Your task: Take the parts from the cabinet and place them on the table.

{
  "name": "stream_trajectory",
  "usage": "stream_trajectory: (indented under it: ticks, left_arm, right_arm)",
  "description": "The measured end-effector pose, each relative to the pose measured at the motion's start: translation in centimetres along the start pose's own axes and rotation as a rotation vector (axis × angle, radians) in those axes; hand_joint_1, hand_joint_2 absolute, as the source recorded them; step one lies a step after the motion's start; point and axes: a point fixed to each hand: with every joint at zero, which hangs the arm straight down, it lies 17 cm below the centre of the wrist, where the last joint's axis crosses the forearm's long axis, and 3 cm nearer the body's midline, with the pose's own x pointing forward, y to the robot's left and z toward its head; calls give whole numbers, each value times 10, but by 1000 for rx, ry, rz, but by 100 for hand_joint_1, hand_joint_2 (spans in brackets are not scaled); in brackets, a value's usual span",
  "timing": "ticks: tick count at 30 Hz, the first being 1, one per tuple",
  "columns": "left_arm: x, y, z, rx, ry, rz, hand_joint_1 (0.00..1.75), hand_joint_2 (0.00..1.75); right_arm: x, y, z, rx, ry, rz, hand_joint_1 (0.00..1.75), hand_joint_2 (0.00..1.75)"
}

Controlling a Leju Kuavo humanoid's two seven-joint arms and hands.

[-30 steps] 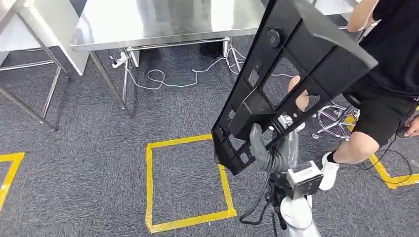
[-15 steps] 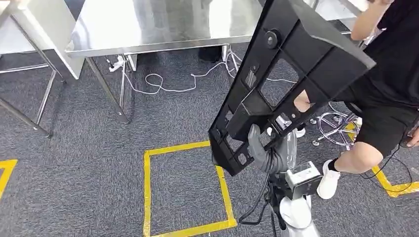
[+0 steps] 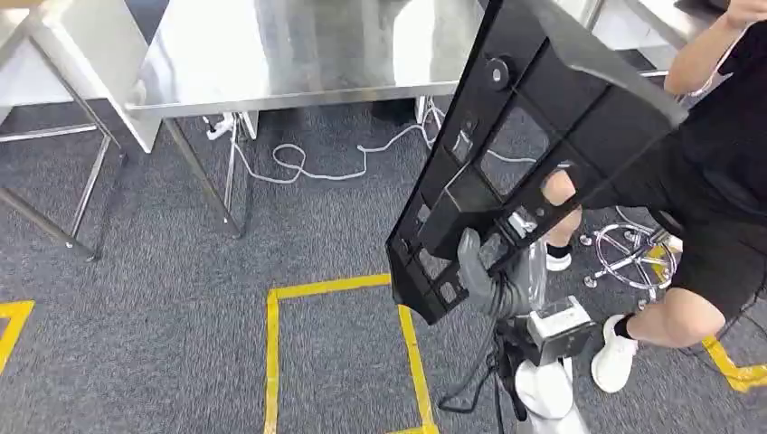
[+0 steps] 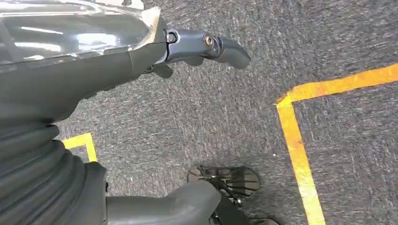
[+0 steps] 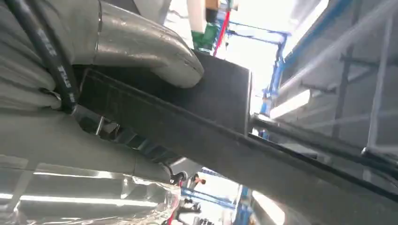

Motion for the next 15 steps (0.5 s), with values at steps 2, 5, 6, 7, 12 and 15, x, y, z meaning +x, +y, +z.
stream_trajectory:
  ticks: [2, 5, 6, 7, 12, 15]
  left_arm:
    - [1, 0, 0, -1, -2, 2, 0, 175]
    - [-1, 1, 0, 3, 2, 5, 0, 175]
    - [-1, 1, 0, 3, 3, 6, 0, 175]
    - [-1, 1, 0, 3, 3, 6, 0, 175]
    - [-4, -1, 2, 0, 10, 7, 0, 175]
    - [-3, -2, 2, -1, 8, 7, 0, 175]
  right_arm:
    - [1, 0, -2, 0, -7, 0, 175, 175]
    - [2, 2, -3, 4, -8, -4, 175, 175]
    - [1, 2, -2, 6, -7, -5, 175, 175]
    - [1, 3, -2, 6, -6, -6, 175, 175]
    - [1, 3, -3, 7, -7, -9, 175, 175]
    - [3, 4, -5, 10, -13, -9, 175, 175]
